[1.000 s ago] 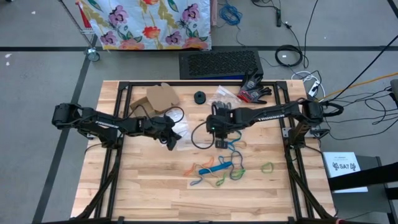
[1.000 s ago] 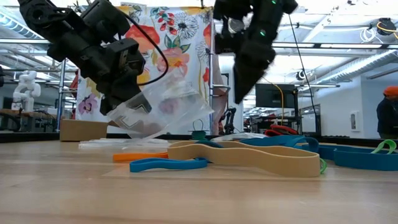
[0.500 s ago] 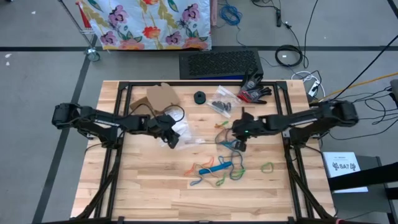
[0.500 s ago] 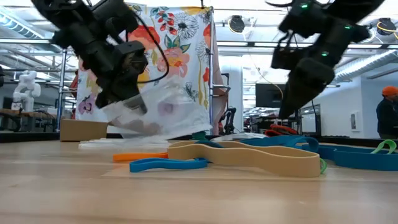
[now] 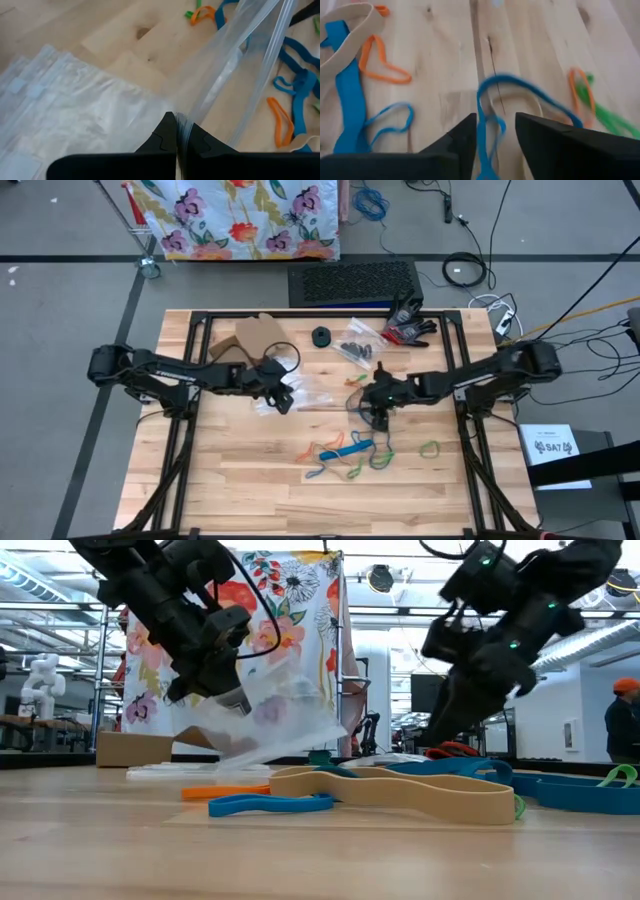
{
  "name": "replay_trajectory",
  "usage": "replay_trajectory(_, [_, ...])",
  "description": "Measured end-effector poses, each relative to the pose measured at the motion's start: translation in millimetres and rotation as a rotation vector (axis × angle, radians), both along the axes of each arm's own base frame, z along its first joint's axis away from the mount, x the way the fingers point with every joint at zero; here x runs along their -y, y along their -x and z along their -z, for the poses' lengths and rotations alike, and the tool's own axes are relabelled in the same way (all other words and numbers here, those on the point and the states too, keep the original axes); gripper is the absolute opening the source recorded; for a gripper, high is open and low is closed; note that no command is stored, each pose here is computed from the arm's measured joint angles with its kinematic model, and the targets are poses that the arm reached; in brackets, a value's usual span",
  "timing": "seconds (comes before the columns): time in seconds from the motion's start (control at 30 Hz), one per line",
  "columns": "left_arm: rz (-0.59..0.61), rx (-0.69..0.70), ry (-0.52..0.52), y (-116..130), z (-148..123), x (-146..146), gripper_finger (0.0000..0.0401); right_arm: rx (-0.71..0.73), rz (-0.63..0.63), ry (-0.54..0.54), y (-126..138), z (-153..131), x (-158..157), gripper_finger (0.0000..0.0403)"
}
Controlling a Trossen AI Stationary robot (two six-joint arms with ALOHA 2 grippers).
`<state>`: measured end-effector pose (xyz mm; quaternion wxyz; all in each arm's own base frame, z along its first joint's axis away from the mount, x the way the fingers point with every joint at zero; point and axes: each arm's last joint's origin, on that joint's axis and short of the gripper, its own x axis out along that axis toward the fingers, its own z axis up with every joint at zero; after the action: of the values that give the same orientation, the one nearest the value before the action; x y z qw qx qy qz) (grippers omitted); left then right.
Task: Sort rubber bands
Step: Put the blue rubber band into the transparent zip bag
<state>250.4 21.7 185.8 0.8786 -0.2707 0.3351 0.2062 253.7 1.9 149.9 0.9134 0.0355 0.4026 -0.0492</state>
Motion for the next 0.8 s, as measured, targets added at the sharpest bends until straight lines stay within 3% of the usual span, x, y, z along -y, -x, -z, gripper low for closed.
replay_trajectory(0.17, [0.0, -0.021, 0.001, -1.8, 5.1, -0.1, 0.0, -0.019, -0.057, 0.018, -27.1, 5.5, -1.1, 0.016])
replay_trajectory(0.33, [0.006, -0.022, -0.004, -2.4, 5.7, -0.2, 0.0, -0.101, -0.1, 0.028, -43.1, 22.8, -1.8, 0.0152])
replay_trajectory(0.5, [0.007, -0.023, -0.004, -2.3, 5.7, -0.1, 0.0, -0.152, -0.1, 0.019, -53.3, 32.0, -2.8, 0.0105])
replay_trajectory(0.63, [0.007, -0.021, -0.005, -2.5, 5.6, -0.2, 0.0, -0.137, -0.144, 0.052, -59.8, 25.6, -6.2, 0.002])
replay_trajectory(0.8, [0.006, -0.02, -0.004, -2.5, 5.5, -0.2, 0.0, 0.007, -0.095, 0.16, -76.7, -18.0, -3.1, 0.0004])
